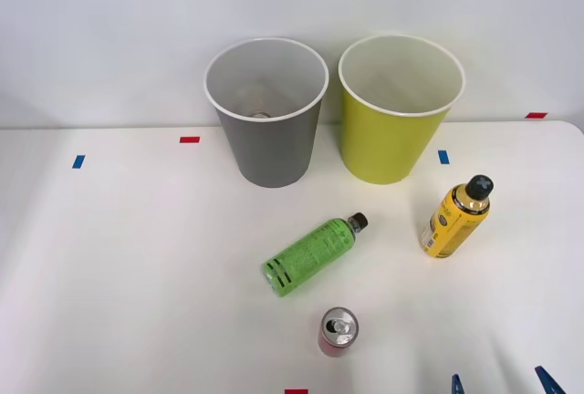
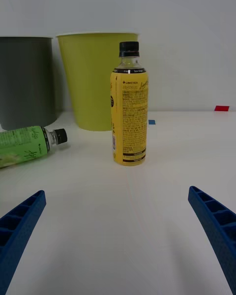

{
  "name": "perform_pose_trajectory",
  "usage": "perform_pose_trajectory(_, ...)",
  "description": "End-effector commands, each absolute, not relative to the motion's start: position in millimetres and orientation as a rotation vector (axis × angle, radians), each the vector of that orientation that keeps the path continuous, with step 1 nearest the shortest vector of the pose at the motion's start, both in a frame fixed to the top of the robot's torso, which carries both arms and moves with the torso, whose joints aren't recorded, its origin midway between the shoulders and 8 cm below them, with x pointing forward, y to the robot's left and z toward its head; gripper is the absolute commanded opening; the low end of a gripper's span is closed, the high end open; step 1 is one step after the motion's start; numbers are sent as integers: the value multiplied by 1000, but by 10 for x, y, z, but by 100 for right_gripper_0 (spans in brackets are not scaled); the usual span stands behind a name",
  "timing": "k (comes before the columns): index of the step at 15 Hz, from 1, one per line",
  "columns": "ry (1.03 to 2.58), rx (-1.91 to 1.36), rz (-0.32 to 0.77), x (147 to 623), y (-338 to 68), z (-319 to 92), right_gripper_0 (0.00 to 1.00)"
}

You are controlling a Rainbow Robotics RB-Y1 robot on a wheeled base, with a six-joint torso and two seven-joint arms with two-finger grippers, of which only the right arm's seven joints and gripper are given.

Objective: Put cans in the gray bin, plastic bottles in the light green bin

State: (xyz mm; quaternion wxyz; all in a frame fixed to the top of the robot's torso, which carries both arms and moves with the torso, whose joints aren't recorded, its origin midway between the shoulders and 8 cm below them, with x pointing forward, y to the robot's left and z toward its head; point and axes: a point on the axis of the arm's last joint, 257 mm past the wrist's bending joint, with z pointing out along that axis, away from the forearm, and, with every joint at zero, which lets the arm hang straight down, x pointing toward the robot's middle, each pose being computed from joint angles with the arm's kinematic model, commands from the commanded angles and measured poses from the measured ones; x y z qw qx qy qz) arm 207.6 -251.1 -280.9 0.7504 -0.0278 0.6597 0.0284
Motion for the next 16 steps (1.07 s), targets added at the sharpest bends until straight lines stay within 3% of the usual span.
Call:
perform_pose_trajectory(1, 1443, -73, 57, 2073, -2513, -2812, 100)
perform_pose_trajectory(16, 1442, -73, 58, 2079, -2512, -2809, 100)
